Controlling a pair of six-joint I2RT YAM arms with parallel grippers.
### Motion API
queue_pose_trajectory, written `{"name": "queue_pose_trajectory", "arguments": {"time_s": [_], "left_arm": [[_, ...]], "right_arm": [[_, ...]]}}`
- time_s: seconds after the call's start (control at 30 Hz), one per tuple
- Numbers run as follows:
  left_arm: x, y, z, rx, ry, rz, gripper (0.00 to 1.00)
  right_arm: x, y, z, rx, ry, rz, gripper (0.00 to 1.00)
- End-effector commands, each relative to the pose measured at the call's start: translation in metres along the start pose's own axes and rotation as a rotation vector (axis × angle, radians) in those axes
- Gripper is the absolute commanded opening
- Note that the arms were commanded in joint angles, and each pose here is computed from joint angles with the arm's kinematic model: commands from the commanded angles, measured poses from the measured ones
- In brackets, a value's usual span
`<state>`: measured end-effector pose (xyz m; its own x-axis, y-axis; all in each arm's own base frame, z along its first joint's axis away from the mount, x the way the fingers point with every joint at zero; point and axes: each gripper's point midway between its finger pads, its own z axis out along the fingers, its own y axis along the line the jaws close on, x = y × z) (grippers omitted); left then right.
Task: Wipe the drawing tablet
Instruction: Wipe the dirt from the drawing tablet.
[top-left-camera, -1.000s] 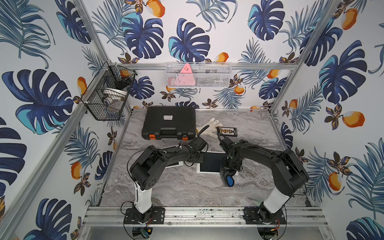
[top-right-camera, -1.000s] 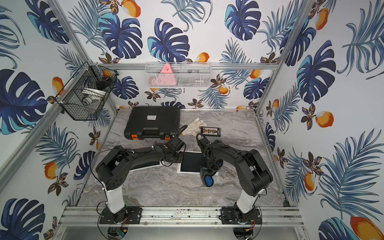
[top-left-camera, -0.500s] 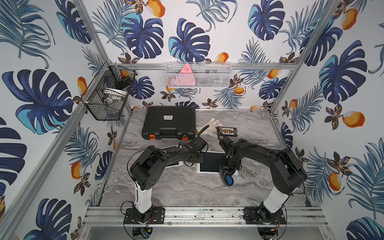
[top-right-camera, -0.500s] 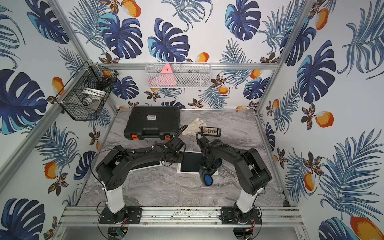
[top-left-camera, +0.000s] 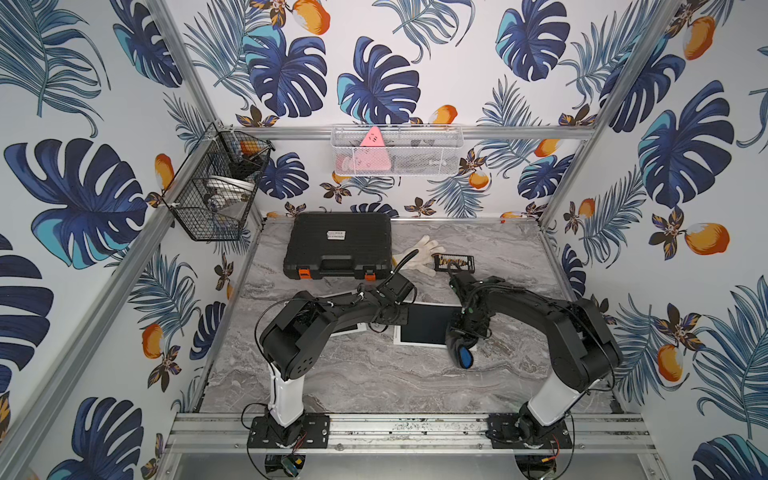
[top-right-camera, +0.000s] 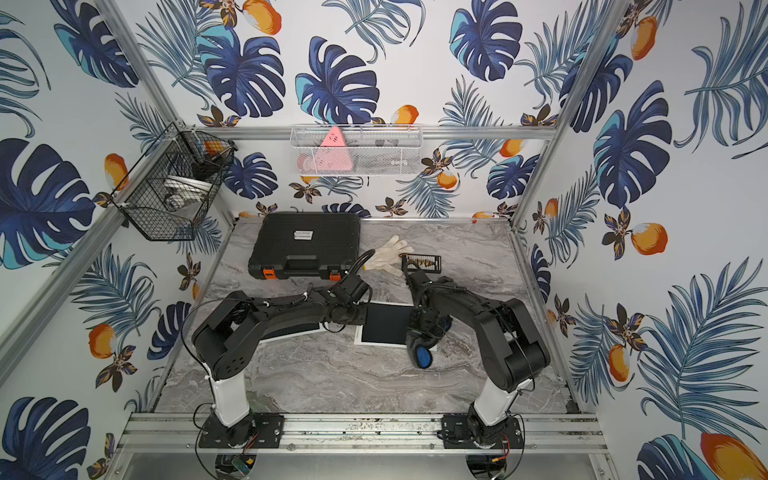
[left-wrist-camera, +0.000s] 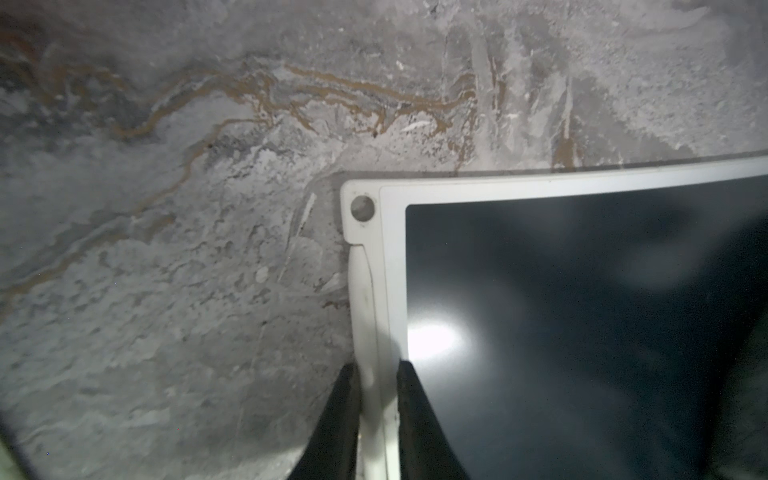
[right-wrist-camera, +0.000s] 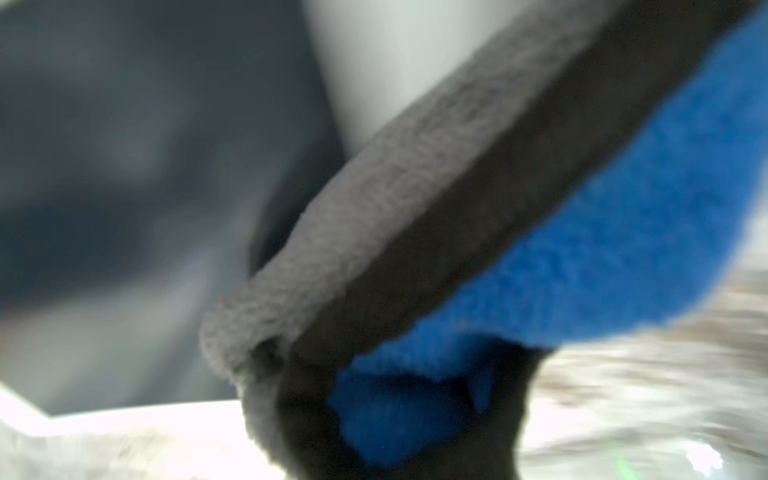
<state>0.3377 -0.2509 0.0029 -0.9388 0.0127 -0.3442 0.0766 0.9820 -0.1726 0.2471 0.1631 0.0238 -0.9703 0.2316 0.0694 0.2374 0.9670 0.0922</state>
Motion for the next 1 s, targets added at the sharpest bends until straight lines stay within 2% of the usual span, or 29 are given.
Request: {"name": "queue_pose_trajectory", "arguments": {"time_s": [0.0,0.07,0.2,0.27,0.37,0.5,0.6,0.8,0.97], "left_arm": [[0.096,0.077,0.006,-0.296,0.361,0.059,0.2],[0.096,0.077,0.006,-0.295,0.36,0.057,0.2],[0.098,0.078,0.007,-0.297,0.364,0.057,0.2],[0.099,0.079,0.006,-0.298,0.366,0.057,0.2],[0.099,0.079,0.007,-0.296,0.365,0.058,0.2],[0.1,0.079,0.007,-0.288,0.367,0.055,0.2],[0.101,0.078,0.006,-0.282,0.367,0.054,0.19],[0.105,0.081,0.007,-0.268,0.374,0.04,0.19],[0.107,0.083,0.007,-0.269,0.381,0.043,0.19]], "right_arm": [[-0.002,0.01,0.004,0.004,0.005,0.031,0.0],[-0.013,-0.007,0.005,0.012,0.014,0.069,0.0],[-0.037,-0.071,-0.004,-0.009,0.015,0.225,0.0],[-0.041,-0.085,-0.011,0.009,-0.008,0.218,0.0],[-0.039,-0.065,-0.015,-0.015,-0.017,0.168,0.0],[-0.029,0.001,-0.005,-0.048,-0.009,0.056,0.0],[-0.043,0.027,-0.003,-0.124,-0.013,0.072,0.0],[-0.085,-0.007,-0.015,-0.134,-0.046,0.154,0.0],[-0.086,-0.052,-0.025,-0.042,-0.054,0.192,0.0]]}}
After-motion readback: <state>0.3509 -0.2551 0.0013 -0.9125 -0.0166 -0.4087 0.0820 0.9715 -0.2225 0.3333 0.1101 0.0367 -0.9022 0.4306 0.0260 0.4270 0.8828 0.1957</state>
